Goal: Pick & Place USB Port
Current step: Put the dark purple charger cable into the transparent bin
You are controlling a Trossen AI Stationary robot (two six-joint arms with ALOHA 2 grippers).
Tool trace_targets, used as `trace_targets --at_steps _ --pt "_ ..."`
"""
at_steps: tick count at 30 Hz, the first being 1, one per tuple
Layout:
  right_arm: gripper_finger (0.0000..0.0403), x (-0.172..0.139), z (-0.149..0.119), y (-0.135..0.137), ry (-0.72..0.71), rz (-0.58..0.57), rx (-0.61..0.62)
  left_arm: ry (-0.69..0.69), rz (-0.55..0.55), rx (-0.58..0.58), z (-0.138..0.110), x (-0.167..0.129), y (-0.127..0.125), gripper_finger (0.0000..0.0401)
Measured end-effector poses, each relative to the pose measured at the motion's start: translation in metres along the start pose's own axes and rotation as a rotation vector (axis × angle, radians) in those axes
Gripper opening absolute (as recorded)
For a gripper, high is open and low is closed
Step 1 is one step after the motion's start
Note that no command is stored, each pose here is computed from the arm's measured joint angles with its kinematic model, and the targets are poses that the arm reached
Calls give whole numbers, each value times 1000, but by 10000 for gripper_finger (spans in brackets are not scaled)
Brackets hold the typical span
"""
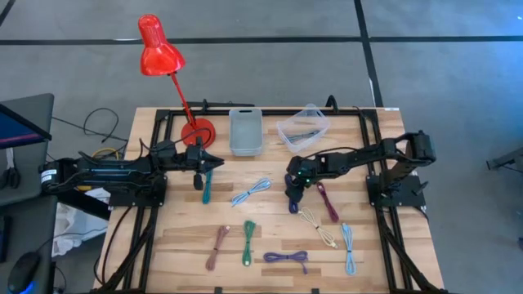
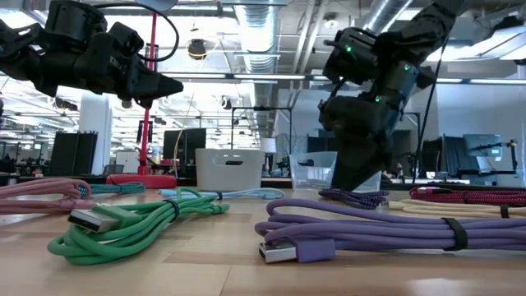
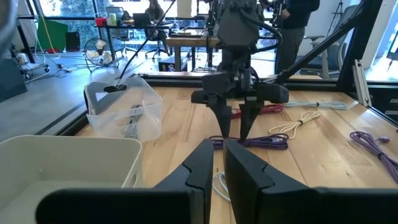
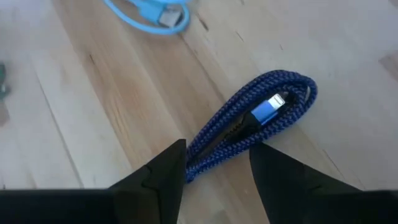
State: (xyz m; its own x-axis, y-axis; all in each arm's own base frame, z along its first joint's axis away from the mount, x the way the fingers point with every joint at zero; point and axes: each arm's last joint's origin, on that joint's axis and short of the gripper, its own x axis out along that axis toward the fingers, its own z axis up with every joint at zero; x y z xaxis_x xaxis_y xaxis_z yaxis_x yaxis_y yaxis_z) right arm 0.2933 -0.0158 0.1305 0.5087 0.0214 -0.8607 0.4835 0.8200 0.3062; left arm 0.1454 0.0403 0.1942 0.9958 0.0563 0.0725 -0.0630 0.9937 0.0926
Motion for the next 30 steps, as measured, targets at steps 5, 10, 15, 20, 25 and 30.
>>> trace_targets --at_steps 5,10,15,20,25,30 --pt "160 10 0 -1 6 -4 2 0 0 0 0 0 0 40" --pt "111 17 -3 -3 22 -17 1 0 0 0 0 0 0 40" --pt "31 13 -1 -2 8 -7 -34 0 0 0 0 0 0 40" --pt "14 7 -1 -1 1 0 -60 0 0 0 0 0 0 40" --pt "4 -2 1 1 -16 10 -94 0 0 0 0 0 0 40" --pt "3 -19 5 2 -51 22 -123 0 0 0 0 0 0 40"
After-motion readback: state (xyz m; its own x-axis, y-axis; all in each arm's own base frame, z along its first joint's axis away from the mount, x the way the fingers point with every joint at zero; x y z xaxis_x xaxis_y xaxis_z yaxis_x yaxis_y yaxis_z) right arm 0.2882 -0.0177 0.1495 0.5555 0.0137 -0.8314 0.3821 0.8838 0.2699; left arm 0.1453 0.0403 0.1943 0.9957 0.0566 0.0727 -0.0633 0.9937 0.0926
